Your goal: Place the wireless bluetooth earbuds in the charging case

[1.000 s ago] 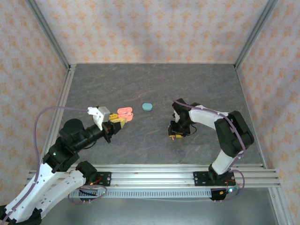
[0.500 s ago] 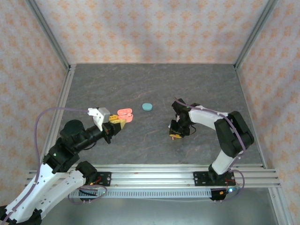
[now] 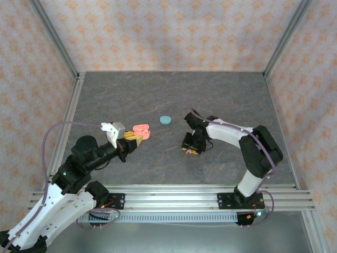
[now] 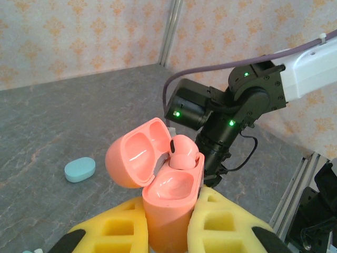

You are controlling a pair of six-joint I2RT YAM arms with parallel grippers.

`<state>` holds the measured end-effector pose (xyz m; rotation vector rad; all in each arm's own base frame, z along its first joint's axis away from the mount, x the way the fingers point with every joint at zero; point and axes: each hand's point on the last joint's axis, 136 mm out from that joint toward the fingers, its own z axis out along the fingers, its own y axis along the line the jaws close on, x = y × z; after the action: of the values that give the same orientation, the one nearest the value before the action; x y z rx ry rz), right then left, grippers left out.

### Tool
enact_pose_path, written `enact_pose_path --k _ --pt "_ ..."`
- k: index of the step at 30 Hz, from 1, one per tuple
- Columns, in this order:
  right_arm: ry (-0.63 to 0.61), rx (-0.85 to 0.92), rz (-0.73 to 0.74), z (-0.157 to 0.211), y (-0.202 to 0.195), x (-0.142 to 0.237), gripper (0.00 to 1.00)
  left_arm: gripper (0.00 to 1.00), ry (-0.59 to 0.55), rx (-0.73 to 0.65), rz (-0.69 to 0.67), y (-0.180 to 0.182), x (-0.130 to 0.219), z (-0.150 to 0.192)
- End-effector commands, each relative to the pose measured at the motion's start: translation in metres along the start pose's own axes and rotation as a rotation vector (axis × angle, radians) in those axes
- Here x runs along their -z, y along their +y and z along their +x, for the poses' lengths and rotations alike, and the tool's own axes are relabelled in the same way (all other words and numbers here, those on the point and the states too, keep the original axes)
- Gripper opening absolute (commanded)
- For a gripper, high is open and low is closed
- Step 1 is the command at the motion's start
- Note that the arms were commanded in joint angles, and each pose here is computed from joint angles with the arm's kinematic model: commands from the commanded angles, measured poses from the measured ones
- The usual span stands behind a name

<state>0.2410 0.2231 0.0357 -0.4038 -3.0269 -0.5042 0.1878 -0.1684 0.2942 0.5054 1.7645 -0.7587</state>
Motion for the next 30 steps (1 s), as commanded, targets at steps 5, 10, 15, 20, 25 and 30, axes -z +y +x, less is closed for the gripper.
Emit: enact_pose_path --k 5,10,15,20,25,30 --pt "-0.035 0.000 -0.020 0.001 0.005 0.022 0.48 0.00 -0.042 0.004 -0.004 0.001 -0.002 -0.007" --pt "-0.057 -0.051 -0.035 0.003 -0.002 0.022 0.47 0.00 -0.047 0.013 0.001 0.001 -0.006 -0.008" --pt "-0.085 -0.102 -0.051 0.001 -0.005 0.017 0.46 0.00 -0.049 0.016 0.007 0.000 -0.009 -0.009" --pt "-0.077 -0.166 -0.092 -0.001 -0.003 0.002 0.44 0.00 -0.044 0.015 0.011 -0.001 -0.008 -0.008" --pt "-0.076 -0.191 -0.096 -0.004 -0.003 -0.008 0.41 0.00 -0.039 0.015 0.011 -0.002 -0.006 -0.008" --pt "-0.081 -0.187 -0.085 -0.006 -0.003 -0.009 0.37 0.00 -0.039 0.010 0.010 -0.002 -0.003 -0.009"
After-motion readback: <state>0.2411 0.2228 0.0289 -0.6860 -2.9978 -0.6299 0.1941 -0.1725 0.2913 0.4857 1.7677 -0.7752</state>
